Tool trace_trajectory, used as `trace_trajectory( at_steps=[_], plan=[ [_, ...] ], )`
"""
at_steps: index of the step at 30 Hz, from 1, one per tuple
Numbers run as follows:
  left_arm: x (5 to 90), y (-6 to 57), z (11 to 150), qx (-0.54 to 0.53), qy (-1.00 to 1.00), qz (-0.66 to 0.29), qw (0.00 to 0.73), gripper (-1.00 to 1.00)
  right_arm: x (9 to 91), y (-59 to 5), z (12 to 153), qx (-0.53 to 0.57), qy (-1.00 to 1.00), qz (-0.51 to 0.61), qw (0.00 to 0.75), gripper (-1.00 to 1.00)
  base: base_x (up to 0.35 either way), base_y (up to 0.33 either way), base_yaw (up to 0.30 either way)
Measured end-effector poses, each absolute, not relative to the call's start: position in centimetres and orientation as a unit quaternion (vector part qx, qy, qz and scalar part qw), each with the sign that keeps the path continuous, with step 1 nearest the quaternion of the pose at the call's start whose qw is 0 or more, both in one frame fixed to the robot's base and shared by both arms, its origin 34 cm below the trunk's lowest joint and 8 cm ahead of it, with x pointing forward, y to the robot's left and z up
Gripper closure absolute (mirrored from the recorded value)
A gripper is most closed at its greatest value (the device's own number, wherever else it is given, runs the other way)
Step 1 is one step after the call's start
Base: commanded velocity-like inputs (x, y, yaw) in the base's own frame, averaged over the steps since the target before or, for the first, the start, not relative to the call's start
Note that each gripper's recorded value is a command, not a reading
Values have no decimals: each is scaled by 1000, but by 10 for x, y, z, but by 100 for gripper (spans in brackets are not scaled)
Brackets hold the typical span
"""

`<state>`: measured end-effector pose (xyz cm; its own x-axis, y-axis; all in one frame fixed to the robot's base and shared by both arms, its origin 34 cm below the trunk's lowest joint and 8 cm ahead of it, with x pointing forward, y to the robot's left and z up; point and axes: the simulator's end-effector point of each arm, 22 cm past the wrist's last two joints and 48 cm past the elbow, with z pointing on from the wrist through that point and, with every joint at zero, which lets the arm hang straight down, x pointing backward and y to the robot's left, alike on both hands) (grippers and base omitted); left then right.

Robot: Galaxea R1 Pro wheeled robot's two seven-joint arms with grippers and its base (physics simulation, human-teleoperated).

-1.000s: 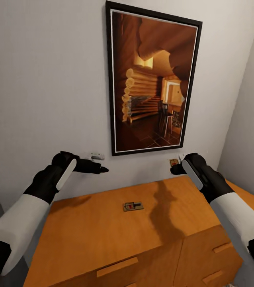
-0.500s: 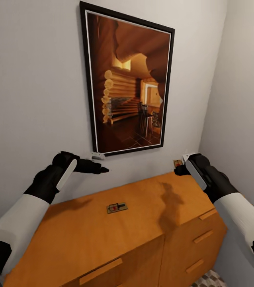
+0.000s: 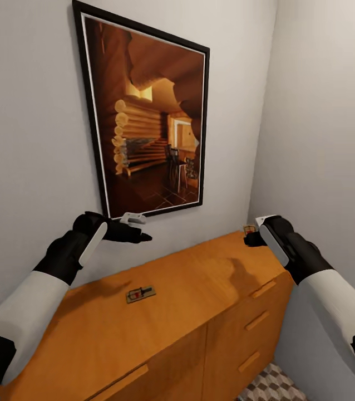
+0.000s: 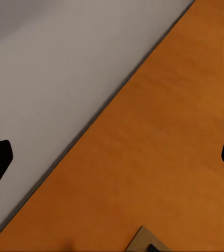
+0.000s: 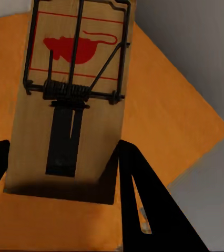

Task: Take the four mousetraps from the cabinet in the bathroom and place them on the bathroom floor. Make sure all four end up on the same floor surface, and ensure that at least two of them are either under or directly next to the same bathroom sink.

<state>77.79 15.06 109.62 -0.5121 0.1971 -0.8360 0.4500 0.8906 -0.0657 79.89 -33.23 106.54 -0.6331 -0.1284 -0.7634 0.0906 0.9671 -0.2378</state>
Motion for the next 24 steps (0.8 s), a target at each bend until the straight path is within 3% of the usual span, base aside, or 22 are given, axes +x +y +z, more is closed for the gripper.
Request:
trace_trajectory(
  at_steps=[7, 24],
  plan=[
    [777, 151, 1098, 190, 858, -137, 458, -100, 798, -332, 1068, -10, 894, -128, 430, 100, 0, 0, -186],
    [780, 162, 1075, 176, 873, -129, 436, -100, 798, -332, 1069, -10, 893, -128, 430, 100, 0, 0, -13]
  ],
)
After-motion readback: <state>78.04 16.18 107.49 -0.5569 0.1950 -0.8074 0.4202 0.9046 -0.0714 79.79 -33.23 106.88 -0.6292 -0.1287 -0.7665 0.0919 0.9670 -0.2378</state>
